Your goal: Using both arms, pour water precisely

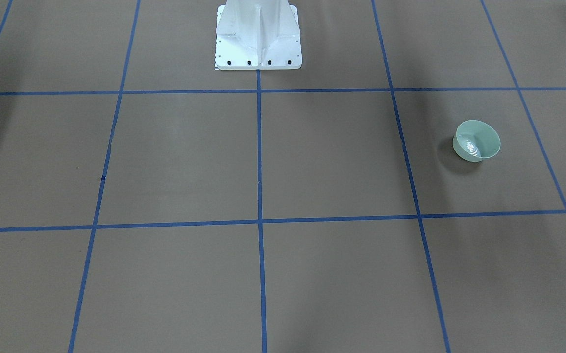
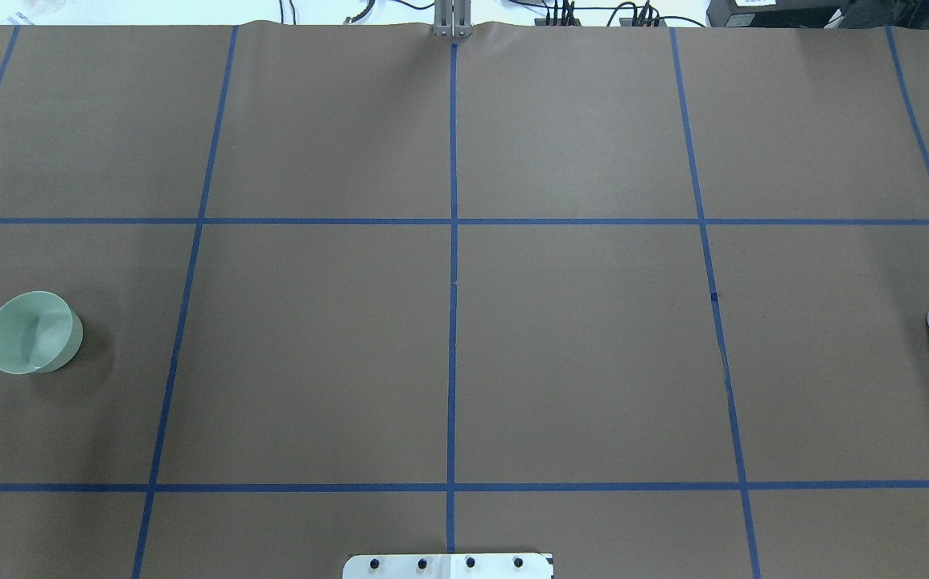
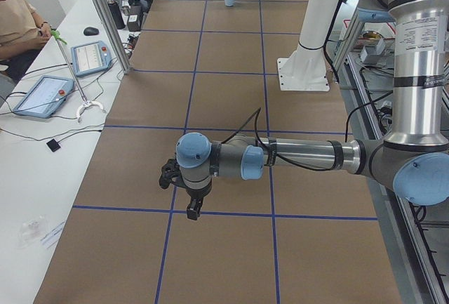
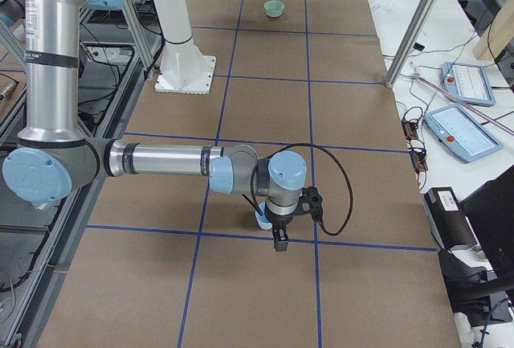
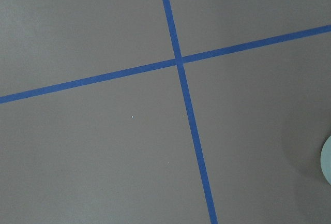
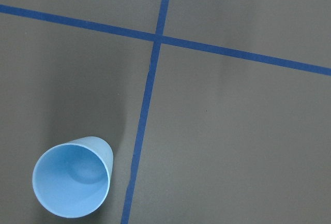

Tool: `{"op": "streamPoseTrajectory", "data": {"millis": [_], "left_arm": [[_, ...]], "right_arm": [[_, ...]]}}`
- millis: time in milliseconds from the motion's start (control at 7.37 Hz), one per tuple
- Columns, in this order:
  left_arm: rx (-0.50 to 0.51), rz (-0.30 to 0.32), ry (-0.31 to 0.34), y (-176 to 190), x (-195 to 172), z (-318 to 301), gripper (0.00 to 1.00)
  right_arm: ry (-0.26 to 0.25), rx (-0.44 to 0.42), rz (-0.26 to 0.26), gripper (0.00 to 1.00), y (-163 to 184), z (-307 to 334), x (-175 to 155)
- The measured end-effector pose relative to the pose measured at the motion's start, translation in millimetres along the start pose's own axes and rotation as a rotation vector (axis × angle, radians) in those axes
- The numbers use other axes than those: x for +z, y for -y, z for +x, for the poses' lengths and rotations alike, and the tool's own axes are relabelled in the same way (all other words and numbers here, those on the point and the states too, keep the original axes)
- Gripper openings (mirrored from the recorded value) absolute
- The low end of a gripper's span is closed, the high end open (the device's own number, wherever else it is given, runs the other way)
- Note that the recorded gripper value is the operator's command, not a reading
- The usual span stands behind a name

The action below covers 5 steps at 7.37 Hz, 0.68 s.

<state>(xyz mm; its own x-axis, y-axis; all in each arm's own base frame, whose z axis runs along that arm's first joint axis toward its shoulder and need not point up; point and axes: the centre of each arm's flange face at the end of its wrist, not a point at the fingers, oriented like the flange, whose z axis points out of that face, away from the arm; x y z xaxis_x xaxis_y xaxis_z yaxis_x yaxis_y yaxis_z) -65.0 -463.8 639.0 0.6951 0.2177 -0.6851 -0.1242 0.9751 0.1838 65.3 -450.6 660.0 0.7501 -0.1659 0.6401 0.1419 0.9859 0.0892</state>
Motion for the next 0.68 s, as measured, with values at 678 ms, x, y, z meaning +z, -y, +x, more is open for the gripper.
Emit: {"op": "streamPoseTrajectory", "data": {"millis": [678], "left_arm": [[0.026,0.038,-0.03,8,-15,17,1.0]], "right_arm": [[-0.006,-0.007,0.015,1.0,7,-5,-7]]}}
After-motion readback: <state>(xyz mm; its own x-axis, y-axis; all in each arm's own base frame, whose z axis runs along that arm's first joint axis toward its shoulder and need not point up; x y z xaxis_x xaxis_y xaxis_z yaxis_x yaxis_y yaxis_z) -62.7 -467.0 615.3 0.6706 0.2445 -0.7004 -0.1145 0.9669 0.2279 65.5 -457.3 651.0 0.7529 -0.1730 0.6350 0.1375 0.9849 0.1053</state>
